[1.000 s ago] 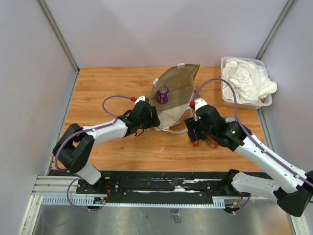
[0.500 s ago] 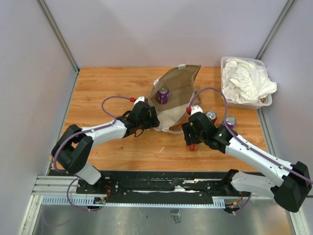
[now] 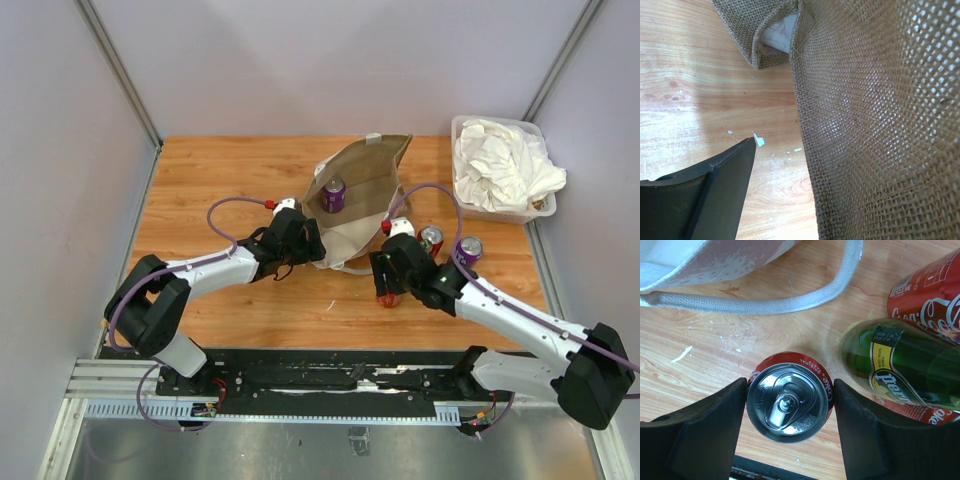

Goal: Take the beverage out of the canvas bag

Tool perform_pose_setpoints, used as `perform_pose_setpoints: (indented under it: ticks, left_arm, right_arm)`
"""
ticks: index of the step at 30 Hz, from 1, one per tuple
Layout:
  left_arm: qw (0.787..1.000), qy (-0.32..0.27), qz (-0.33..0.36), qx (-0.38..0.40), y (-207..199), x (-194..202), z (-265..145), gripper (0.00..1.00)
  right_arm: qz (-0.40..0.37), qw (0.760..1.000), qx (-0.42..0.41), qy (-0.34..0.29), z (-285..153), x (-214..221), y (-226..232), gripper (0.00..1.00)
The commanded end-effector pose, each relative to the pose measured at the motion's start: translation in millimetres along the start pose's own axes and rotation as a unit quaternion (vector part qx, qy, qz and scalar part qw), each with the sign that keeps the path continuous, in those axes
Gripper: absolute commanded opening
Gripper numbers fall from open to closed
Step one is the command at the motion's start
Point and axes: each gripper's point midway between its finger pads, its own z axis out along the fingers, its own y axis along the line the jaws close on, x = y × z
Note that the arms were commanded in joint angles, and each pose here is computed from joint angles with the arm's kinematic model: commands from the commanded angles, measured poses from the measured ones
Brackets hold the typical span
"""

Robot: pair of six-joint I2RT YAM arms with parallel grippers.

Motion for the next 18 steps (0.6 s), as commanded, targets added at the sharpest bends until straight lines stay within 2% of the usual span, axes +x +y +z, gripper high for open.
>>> perform_pose_setpoints:
  ticks: [1, 10, 18]
  left_arm:
    - [1.000, 0.006, 0.007, -0.018, 13, 6, -3, 0.81]
    - [1.000, 0.006, 0.006, -0.014, 10, 5, -3, 0.81]
    - [1.000, 0.005, 0.001, -0.005, 5, 2, -4, 0.81]
  right_arm:
    - [0.009, 1.000, 0.008, -0.004, -4, 4, -2, 0.73]
    - [-0.014, 0.999, -0.008, -0.042, -29, -38, 3, 0.82]
    - [-0.057, 0.990, -0.039, -0.120, -51, -122, 26, 0.81]
